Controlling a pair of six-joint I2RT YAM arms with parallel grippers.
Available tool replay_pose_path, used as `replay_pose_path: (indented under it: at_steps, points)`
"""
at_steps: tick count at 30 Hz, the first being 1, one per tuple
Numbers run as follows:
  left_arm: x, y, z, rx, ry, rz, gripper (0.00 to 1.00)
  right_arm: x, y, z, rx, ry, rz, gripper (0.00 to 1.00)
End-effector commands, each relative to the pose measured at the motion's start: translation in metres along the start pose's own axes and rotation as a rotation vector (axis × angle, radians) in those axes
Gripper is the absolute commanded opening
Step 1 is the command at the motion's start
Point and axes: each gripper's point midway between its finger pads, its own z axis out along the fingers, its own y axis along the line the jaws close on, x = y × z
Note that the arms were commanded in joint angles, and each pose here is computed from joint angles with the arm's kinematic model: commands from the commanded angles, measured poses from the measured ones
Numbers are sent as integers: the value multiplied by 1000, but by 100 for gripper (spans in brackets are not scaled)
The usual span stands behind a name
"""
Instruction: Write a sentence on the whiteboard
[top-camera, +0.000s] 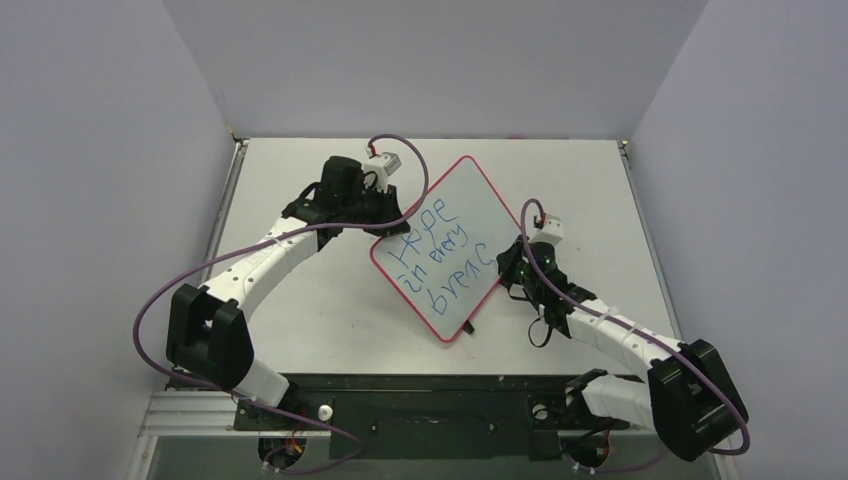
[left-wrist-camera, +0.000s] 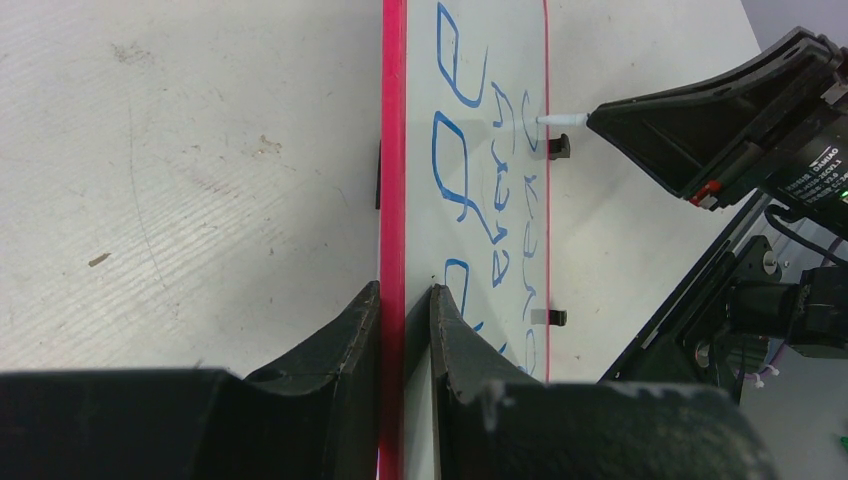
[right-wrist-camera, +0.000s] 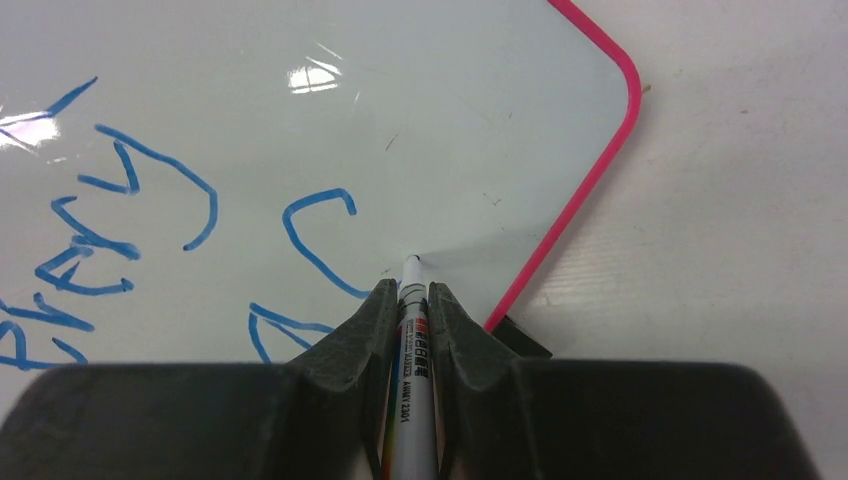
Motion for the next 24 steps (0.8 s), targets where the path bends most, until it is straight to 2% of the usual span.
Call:
replay_pose_path:
  at_steps: [1, 15, 24]
  points:
    - [10, 13, -5, -77, 30, 80, 0, -33, 10, 8, 11, -65, -2, 0]
    - [9, 12, -6, -77, 26, 82, 0, -73, 16, -7, -9, -142, 10, 0]
    - [8, 12, -7, -83, 23, 82, 0, -93, 37, 3, -54, -157, 38, 0]
